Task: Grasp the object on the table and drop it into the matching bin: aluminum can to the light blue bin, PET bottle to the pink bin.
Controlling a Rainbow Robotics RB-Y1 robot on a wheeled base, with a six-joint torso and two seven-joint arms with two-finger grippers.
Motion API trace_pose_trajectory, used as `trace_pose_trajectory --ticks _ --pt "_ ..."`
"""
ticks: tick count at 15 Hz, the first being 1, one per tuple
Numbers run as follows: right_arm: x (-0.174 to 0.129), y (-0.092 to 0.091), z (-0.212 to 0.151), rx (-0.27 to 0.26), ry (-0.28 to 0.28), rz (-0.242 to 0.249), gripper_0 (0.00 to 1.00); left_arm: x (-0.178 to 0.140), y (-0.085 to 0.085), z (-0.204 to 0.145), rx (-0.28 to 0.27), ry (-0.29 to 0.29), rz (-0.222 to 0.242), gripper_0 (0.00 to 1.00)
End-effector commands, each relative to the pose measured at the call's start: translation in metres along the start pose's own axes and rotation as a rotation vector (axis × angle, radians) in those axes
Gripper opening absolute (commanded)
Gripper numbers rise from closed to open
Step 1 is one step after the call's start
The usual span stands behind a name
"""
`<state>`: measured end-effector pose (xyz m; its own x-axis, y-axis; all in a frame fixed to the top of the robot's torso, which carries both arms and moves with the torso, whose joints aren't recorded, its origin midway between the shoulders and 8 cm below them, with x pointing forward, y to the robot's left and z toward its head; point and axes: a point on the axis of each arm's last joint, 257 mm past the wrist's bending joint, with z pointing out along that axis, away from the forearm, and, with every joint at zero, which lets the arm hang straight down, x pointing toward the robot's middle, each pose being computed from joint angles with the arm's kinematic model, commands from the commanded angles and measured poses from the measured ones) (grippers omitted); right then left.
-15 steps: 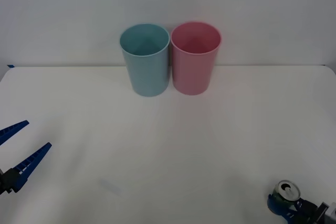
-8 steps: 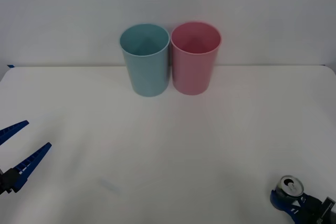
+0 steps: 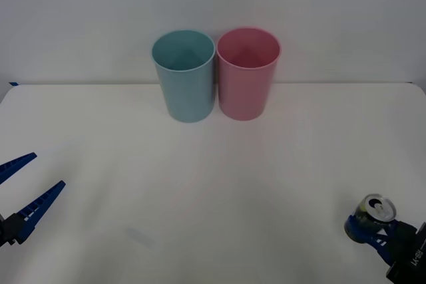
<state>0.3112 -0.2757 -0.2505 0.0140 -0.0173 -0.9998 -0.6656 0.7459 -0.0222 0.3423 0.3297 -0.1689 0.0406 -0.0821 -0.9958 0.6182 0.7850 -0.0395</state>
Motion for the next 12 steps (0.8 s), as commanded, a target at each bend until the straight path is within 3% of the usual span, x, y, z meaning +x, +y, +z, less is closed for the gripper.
trace_pose_trajectory --ticks 1,8,12 --pt "-0.033 0.0 0.014 -0.027 -0.028 0.009 0.0 0.0 0.0 0.0 0.0 0.0 0.0 1.0" --pt "-0.105 0.01 0.062 -0.141 -0.101 0.077 0.0 0.0 0.0 0.0 0.0 0.0 0.0 1.0" --pt "-0.138 0.012 0.089 -0.172 -0.123 0.106 0.0 0.0 0.0 0.0 0.0 0.0 0.0 1.0"
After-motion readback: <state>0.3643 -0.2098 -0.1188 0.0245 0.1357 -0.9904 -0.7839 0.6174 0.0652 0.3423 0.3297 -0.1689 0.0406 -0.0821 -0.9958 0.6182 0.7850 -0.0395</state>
